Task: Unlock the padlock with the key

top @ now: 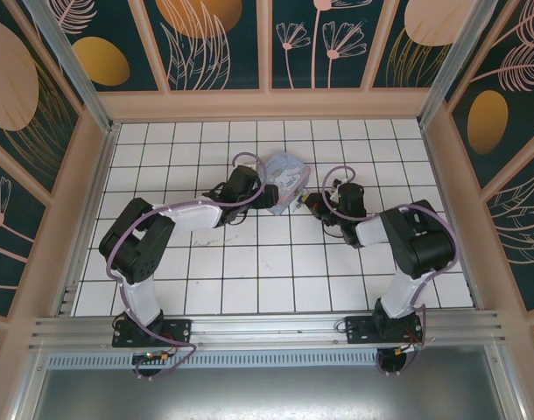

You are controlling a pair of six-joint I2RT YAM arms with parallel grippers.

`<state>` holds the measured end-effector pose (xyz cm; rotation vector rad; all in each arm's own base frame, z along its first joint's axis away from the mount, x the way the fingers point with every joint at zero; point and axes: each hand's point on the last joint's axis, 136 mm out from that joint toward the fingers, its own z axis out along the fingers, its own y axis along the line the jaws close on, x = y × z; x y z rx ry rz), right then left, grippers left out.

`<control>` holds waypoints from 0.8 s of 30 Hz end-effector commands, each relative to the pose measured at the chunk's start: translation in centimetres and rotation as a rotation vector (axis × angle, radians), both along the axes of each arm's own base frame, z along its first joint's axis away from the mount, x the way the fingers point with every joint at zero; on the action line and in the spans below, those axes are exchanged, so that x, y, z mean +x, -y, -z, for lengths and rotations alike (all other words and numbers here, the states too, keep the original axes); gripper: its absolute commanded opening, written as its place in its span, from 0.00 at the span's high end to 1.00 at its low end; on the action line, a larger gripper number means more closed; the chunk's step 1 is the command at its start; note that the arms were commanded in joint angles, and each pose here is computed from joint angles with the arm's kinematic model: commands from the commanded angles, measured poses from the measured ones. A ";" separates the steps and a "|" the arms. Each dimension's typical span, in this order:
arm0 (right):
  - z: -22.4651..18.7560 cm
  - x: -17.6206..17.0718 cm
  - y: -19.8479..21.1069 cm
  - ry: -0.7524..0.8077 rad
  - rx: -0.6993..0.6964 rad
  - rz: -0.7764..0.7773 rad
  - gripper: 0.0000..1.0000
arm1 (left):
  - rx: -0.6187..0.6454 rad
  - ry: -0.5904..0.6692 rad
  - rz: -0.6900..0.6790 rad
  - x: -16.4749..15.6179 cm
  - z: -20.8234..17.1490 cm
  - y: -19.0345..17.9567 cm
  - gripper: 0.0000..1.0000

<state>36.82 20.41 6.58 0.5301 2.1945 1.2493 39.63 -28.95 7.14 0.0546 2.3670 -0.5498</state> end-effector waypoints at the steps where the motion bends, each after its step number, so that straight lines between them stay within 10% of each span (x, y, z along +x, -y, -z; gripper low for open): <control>1: -1.2 -2.1 -1.2 0.028 -0.023 -0.046 1.00 | 0.233 -0.253 0.031 -4.7 7.0 -4.0 0.11; 24: 1.7 -20.4 -10.9 -0.088 -0.067 -0.330 1.00 | 0.027 -0.059 0.035 -5.3 -6.9 -3.6 0.01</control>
